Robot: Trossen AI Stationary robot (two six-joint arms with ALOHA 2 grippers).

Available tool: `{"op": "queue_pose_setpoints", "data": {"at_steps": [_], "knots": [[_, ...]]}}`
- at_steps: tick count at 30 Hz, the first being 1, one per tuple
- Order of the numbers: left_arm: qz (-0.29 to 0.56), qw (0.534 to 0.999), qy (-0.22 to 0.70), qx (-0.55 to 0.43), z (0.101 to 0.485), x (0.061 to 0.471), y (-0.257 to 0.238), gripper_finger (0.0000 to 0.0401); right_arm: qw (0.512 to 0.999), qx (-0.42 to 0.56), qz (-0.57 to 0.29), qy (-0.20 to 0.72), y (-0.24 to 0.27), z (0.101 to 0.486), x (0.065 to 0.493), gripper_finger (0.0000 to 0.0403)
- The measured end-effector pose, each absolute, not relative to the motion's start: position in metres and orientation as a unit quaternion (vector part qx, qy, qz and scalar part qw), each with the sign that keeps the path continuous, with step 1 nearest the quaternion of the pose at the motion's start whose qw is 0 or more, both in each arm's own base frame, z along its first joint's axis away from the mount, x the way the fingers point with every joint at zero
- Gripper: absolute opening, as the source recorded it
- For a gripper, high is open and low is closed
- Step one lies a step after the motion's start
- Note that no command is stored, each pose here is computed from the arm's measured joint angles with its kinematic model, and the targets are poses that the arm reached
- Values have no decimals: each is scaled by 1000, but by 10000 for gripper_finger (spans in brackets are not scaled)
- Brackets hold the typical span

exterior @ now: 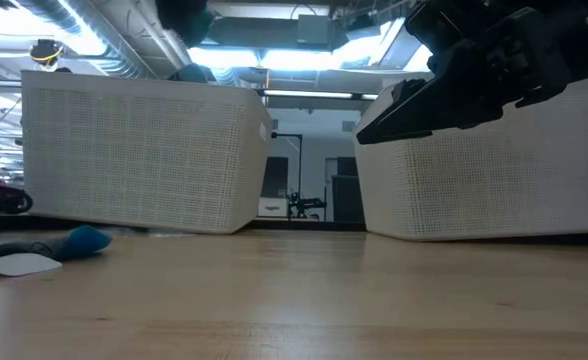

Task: Sort clothes
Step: Put the dark blue sock into the left white laundry bin, then put the top gray sock into the left white laundry bin

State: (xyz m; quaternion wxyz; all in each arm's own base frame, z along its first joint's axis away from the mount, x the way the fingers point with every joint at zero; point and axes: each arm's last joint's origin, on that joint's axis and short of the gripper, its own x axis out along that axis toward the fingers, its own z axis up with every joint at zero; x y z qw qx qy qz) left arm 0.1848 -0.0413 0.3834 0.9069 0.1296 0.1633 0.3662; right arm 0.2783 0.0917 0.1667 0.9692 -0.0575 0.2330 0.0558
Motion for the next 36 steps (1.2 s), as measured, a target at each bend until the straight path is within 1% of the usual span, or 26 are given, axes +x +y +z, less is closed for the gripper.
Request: {"op": "queue_pose_setpoints", "data": {"at_steps": [5,11,15,18,21,24,28,32,36], "knots": [[493,837,185,151,389,158,-1,10,969,-57,56,233,92,167,278,264],[600,759,219,123,386,130,37,13,969,-57,56,233,92,167,278,264],[653,716,225,98,384,121,54,11,969,-57,56,233,92,167,278,264],[676,698,222,77,383,119,63,15,969,-57,56,233,92,167,278,264],[694,678,231,74,382,118,71,26,969,-57,56,233,92,167,278,264],[711,660,233,66,381,116,77,48,969,-57,56,233,92,167,278,264],[713,658,238,46,379,113,84,89,969,-57,56,233,92,167,278,264],[689,681,246,10,377,112,89,133,969,-57,56,233,92,167,278,264],[658,709,252,-23,375,113,90,159,969,-57,56,234,92,167,278,264]]}}
